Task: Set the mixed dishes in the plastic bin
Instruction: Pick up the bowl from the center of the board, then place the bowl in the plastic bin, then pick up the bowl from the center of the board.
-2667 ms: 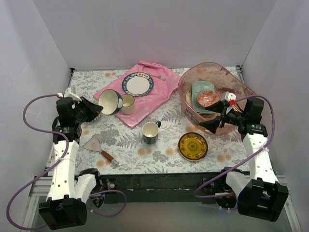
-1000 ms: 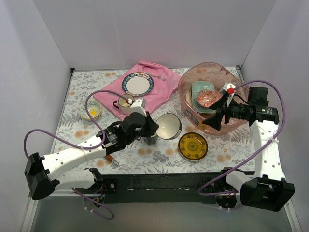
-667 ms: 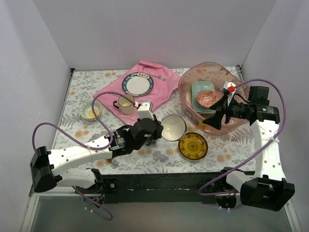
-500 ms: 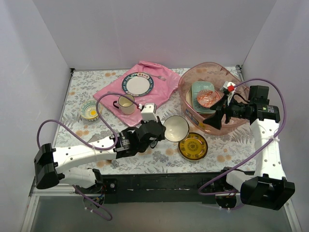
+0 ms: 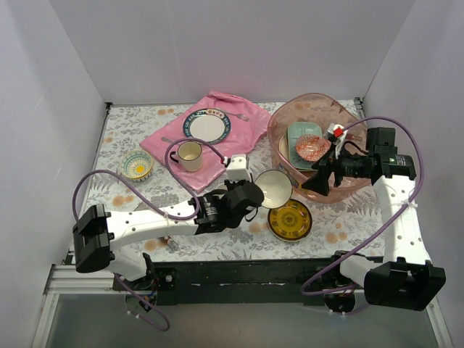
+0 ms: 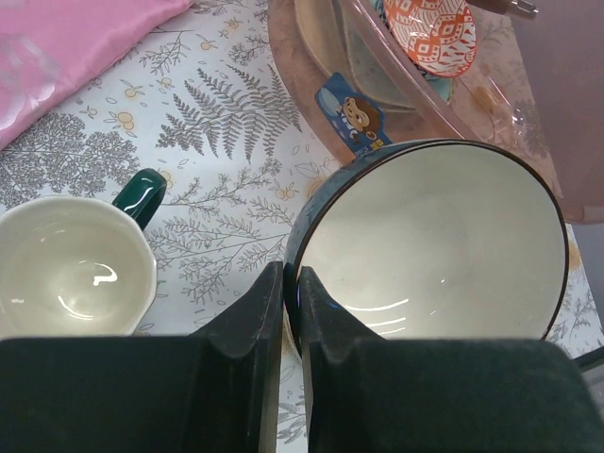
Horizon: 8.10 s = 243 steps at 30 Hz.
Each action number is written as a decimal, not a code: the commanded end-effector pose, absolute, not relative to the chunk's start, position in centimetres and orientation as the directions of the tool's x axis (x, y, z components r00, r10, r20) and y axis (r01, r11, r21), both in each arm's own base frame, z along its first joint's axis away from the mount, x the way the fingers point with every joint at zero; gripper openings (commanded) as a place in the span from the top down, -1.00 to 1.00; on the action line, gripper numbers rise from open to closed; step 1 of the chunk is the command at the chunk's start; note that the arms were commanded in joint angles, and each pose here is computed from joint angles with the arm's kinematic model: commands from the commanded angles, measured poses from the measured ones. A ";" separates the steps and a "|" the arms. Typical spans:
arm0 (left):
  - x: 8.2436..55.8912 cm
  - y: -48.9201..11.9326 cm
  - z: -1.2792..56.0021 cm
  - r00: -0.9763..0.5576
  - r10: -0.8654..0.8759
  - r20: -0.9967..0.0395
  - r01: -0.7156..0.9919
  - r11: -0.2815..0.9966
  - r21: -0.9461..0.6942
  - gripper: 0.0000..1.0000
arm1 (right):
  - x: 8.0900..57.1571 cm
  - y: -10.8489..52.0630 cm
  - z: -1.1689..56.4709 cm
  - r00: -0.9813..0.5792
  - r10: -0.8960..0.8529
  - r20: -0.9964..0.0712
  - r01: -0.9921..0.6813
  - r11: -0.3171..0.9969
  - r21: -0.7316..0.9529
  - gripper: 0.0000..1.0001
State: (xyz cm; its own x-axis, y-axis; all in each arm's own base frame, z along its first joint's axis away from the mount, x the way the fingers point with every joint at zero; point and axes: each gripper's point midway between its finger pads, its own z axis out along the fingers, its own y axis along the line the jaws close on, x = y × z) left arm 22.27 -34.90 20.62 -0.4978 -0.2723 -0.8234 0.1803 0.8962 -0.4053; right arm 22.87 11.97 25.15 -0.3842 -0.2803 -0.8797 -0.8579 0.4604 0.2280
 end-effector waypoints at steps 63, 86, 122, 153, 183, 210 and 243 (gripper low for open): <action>19.1 -22.8 27.4 -0.347 -0.330 -0.878 0.366 0.814 -0.451 -0.96 | 33.3 10.5 31.0 -0.316 -0.288 -0.904 -0.699 0.715 0.016 0.97; 19.0 -18.1 23.3 -0.352 -0.357 -0.865 0.238 0.860 -0.452 -0.96 | 41.2 4.2 30.3 -0.403 -0.116 -0.908 -0.550 0.823 0.139 0.97; 21.2 -17.1 21.1 -0.406 -0.364 -0.838 0.180 0.868 -0.464 -0.96 | 48.3 2.2 14.7 -0.712 -0.127 -0.690 -0.421 0.864 0.275 0.85; 21.2 -16.6 21.3 -0.408 -0.374 -0.833 0.166 0.867 -0.470 -0.97 | 47.4 1.9 15.1 -0.695 -0.202 -0.690 -0.433 0.884 0.178 -0.25; 23.9 -15.9 20.6 -0.452 -0.374 -0.810 0.120 0.874 -0.471 -0.96 | 36.5 6.7 26.4 -0.318 -0.241 -0.917 -0.658 0.752 0.031 -0.81; 29.3 -11.8 22.0 -0.453 -0.592 -0.667 0.000 0.748 -0.664 -0.96 | 26.7 11.4 24.6 -0.136 -0.100 -0.986 -0.864 0.499 0.069 -0.90; 32.5 -5.7 21.7 -0.390 -0.711 -0.585 -0.136 0.673 -0.727 -0.96 | 26.6 11.5 24.7 -0.129 -0.108 -0.986 -0.864 0.500 0.058 -0.90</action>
